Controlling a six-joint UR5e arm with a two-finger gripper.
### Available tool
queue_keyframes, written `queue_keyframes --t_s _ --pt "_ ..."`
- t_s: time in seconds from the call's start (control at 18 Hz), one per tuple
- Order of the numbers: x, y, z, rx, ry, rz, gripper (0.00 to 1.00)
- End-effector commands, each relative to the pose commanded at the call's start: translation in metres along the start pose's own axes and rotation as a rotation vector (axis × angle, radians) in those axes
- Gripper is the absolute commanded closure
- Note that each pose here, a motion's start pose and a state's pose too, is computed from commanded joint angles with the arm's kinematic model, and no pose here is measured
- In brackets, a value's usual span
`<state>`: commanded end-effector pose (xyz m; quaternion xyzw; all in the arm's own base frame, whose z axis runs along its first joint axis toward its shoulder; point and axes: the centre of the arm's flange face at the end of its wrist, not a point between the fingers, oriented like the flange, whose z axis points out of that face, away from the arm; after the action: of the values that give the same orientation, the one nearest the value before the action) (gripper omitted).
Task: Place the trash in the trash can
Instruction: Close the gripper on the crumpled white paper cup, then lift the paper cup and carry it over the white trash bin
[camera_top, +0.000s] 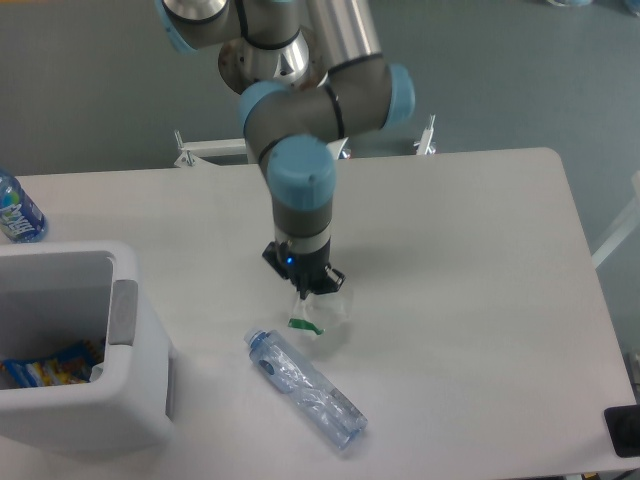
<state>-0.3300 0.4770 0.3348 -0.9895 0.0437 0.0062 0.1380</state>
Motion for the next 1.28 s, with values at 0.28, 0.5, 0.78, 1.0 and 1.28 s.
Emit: queue_keyframes --t_s 0.28,0.5,0.78,1.0,1.28 --pt "-0.023 -0.029 -0.067 0.220 0.008 -0.186 1.00" --pt "-0.050 -0.037 -0.139 0.405 0.018 -0.364 1.00" --pt "-0.055 -0.051 -0.195 0.519 0.034 -0.522 1.00" --pt "-0.034 -0.059 -0.231 0.566 0.042 -0.617 1.00" --pt "0.015 -0.088 -0.242 0.579 0.104 -0.648 1.00"
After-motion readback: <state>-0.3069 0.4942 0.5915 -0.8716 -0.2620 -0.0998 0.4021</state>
